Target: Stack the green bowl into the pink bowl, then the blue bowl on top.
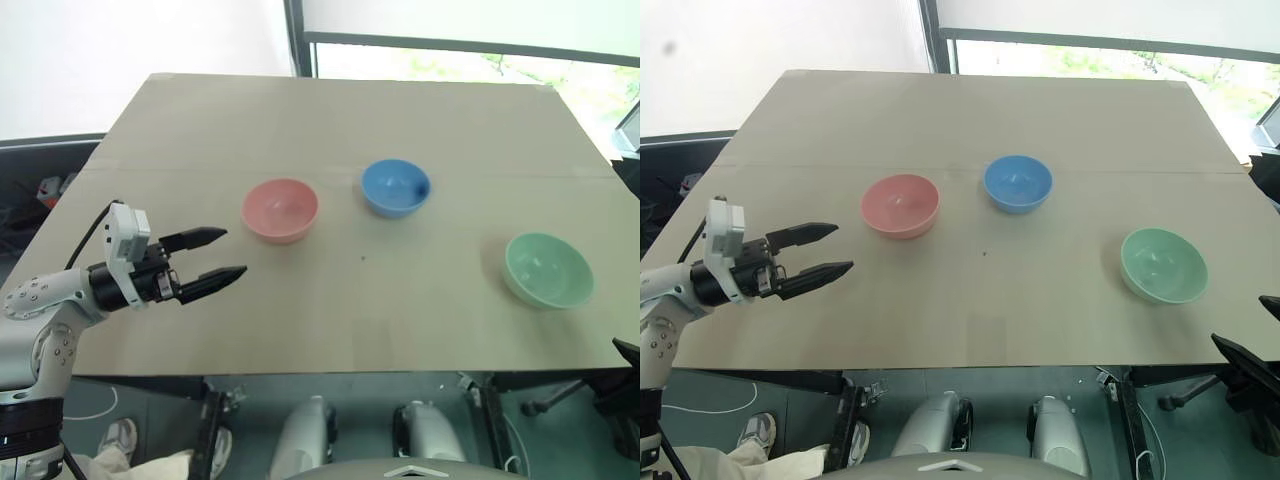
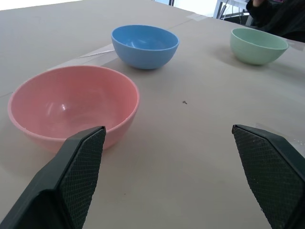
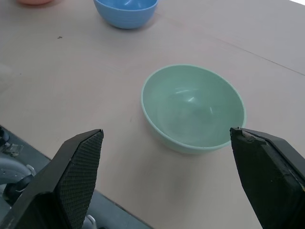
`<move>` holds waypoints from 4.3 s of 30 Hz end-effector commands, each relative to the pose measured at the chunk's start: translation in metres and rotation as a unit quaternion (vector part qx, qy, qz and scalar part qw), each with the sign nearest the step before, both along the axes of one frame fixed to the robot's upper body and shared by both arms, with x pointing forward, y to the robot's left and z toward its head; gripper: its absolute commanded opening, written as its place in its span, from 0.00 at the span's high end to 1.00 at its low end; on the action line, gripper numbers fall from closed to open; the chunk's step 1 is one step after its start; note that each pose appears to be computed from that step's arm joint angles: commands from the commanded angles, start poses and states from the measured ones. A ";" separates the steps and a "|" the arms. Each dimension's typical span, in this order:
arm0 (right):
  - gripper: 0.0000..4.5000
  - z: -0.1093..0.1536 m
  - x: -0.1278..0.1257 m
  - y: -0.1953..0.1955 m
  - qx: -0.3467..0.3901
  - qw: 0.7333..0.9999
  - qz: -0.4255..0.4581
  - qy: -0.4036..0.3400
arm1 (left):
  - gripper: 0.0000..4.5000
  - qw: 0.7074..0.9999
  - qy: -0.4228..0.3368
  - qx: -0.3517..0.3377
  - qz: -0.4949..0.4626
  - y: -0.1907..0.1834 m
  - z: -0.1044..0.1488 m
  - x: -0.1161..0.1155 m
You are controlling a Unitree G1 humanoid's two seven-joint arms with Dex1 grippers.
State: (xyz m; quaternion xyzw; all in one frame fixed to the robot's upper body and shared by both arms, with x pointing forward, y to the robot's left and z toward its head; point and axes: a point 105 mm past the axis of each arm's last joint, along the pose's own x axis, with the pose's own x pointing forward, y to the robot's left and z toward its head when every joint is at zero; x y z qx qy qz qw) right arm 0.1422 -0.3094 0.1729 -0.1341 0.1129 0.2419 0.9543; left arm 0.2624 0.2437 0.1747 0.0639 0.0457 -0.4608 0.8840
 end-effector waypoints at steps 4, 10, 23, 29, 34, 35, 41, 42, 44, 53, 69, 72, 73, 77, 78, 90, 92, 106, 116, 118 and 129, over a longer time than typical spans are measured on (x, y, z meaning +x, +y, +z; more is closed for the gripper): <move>0.01 0.016 0.003 -0.007 -0.025 0.999 0.003 -0.022 | 0.00 0.999 -0.026 -0.017 -0.015 -0.021 0.003 -0.002; 0.01 0.014 0.013 0.000 -0.021 0.999 0.017 -0.027 | 0.00 0.999 -0.035 -0.030 -0.023 -0.034 0.007 -0.002; 0.01 0.016 0.061 0.091 0.028 0.981 0.162 -0.101 | 0.00 0.989 -0.084 0.029 0.115 -0.057 0.016 0.045; 0.01 0.014 0.081 0.155 0.051 0.953 0.267 -0.132 | 0.00 0.979 -0.106 0.141 0.103 -0.090 0.016 0.067; 0.01 0.004 0.083 0.170 0.047 0.949 0.287 -0.125 | 0.00 0.970 -0.069 0.210 0.102 -0.080 -0.003 0.067; 0.01 0.001 0.082 0.171 0.043 0.948 0.289 -0.124 | 0.00 0.966 -0.068 0.225 0.107 -0.077 -0.006 0.068; 0.01 -0.007 0.081 0.171 0.044 0.950 0.284 -0.123 | 0.00 0.953 -0.034 0.278 0.112 -0.071 -0.013 0.065; 0.01 -0.008 0.082 0.173 0.044 0.949 0.285 -0.125 | 0.00 0.953 -0.025 0.281 0.113 -0.069 -0.014 0.064; 0.00 -0.009 0.084 0.177 0.044 0.948 0.288 -0.128 | 0.12 0.950 -0.031 0.292 0.111 -0.067 -0.013 0.065; 0.00 -0.010 0.083 0.189 0.064 0.945 0.290 -0.138 | 0.94 0.945 -0.052 0.307 0.100 -0.070 -0.006 0.073; 0.00 -0.015 0.079 0.180 0.055 0.962 0.219 -0.151 | 0.97 0.916 -0.047 0.265 -0.296 -0.149 -0.012 0.012; 0.00 -0.017 0.082 0.177 0.043 0.968 0.201 -0.147 | 0.97 0.914 -0.039 0.257 -0.312 -0.156 -0.017 0.019; 0.00 -0.018 0.083 0.175 0.031 0.970 0.190 -0.148 | 0.97 0.912 -0.047 0.251 -0.320 -0.161 -0.017 0.021; 0.00 -0.022 0.086 0.167 -0.002 0.977 0.153 -0.146 | 0.78 0.908 -0.065 0.207 -0.358 -0.182 -0.014 0.023; 0.00 -0.023 0.088 0.164 -0.014 0.979 0.138 -0.147 | 0.68 0.908 -0.062 0.194 -0.367 -0.186 -0.013 0.021; 0.00 -0.046 0.118 0.097 -0.156 0.981 -0.087 -0.078 | 0.14 0.952 -0.115 -0.008 -0.283 -0.166 0.027 0.032; 0.00 -0.057 0.123 0.087 -0.171 0.978 -0.106 -0.046 | 0.14 0.957 -0.125 -0.023 -0.263 -0.155 0.028 0.031; 0.84 -0.069 0.146 0.072 -0.178 0.976 -0.127 0.004 | 0.10 0.960 -0.150 -0.061 -0.230 -0.138 0.034 0.019; 0.98 0.000 0.115 0.210 -0.046 0.971 0.188 -0.139 | 0.10 0.974 -0.092 -0.074 -0.192 -0.098 0.010 0.019; 0.98 0.008 0.110 0.239 -0.016 0.957 0.244 -0.154 | 0.10 0.977 -0.085 -0.063 -0.185 -0.091 0.003 0.019; 0.98 -0.010 0.131 0.283 0.056 0.918 0.391 -0.037 | 0.10 0.982 -0.092 -0.030 -0.165 -0.082 -0.002 0.021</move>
